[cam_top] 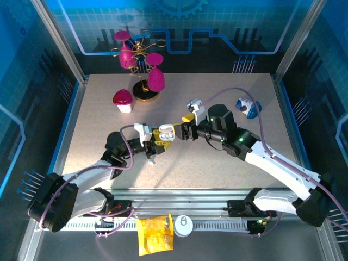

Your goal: Insert wireless bluetooth earbuds into charging case

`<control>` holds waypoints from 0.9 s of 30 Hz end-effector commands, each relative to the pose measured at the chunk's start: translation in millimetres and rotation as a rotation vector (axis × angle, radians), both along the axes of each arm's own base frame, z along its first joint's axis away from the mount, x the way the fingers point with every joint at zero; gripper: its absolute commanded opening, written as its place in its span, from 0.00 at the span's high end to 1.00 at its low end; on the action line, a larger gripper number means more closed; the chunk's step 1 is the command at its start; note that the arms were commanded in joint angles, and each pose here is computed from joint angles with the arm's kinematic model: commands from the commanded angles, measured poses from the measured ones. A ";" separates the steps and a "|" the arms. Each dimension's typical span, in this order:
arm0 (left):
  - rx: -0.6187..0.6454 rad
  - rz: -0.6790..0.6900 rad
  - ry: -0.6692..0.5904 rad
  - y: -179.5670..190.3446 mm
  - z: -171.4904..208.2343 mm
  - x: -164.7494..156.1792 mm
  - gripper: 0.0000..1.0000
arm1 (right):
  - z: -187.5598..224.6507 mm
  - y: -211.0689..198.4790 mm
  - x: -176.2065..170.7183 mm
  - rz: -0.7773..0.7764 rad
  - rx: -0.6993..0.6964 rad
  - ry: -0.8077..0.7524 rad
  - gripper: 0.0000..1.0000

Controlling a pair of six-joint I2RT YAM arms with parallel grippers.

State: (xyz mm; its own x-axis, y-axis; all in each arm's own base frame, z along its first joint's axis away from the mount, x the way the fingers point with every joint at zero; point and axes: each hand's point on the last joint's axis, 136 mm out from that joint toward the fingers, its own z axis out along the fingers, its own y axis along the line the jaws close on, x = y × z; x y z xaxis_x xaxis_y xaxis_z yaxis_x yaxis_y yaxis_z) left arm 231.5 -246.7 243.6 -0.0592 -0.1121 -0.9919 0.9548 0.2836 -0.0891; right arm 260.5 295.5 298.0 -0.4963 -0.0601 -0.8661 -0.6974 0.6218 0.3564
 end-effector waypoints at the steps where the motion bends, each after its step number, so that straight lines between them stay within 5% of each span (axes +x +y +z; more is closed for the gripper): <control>1: 0.005 -0.034 -0.045 0.1 0.3 -7.3 0.73 | 11.3 1.5 3.2 0.021 0.088 0.056 0.37; 8: -0.008 -0.048 -0.063 -0.1 6.5 -10.6 0.73 | -7.6 21.2 0.3 0.155 0.056 0.214 0.34; 19: -0.022 0.052 -0.044 6.7 9.1 2.6 0.73 | -14.5 5.4 -16.2 0.174 -0.060 0.183 0.31; 27: -0.035 0.056 -0.077 5.9 13.8 5.4 0.73 | -8.8 10.4 -0.6 0.146 0.208 0.367 0.29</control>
